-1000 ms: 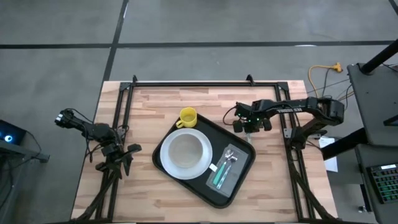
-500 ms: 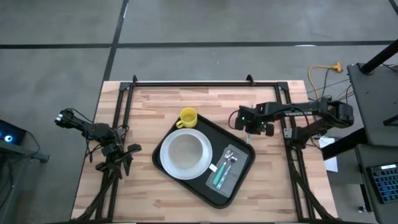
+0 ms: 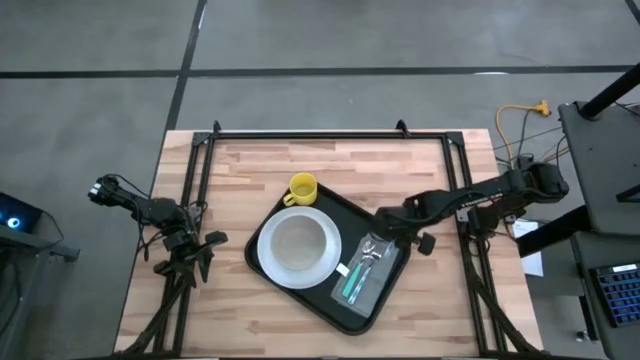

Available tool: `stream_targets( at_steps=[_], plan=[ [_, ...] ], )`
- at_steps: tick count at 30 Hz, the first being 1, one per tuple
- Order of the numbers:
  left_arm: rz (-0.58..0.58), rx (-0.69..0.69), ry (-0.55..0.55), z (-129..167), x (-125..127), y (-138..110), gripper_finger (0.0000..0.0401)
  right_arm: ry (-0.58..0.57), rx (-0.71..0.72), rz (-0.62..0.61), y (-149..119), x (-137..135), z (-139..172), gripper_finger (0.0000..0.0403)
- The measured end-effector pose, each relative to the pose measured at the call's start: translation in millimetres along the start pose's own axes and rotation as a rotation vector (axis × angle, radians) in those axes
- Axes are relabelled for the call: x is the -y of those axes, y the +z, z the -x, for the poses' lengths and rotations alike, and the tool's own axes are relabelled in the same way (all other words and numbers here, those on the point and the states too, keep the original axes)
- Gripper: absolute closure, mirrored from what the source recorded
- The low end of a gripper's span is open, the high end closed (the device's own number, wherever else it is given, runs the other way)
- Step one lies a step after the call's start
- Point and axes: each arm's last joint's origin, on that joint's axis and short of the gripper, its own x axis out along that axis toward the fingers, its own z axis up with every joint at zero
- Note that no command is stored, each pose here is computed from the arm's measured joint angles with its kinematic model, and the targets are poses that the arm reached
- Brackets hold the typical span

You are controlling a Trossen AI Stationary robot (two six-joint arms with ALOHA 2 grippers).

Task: Set up tray
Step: Put the blue knife on the gray napkin to the right of the blue fork

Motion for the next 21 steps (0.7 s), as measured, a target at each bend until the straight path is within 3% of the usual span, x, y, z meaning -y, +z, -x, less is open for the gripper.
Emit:
stream_targets(
  at_steps=[8,13,21],
  plan=[
    [0.000,0.000,0.000,0,0,0,0.0289,0.049,-0.104,0.008,-21,-5,4,0.0385],
    [0.000,0.000,0.000,0,0,0,0.0289,0.083,-0.029,-0.038,-36,-12,-3,0.0385],
    [0.004,-0.005,0.000,0,0,-1,0.0289,-0.039,0.078,-0.141,-84,-27,-7,0.0383]
  ],
)
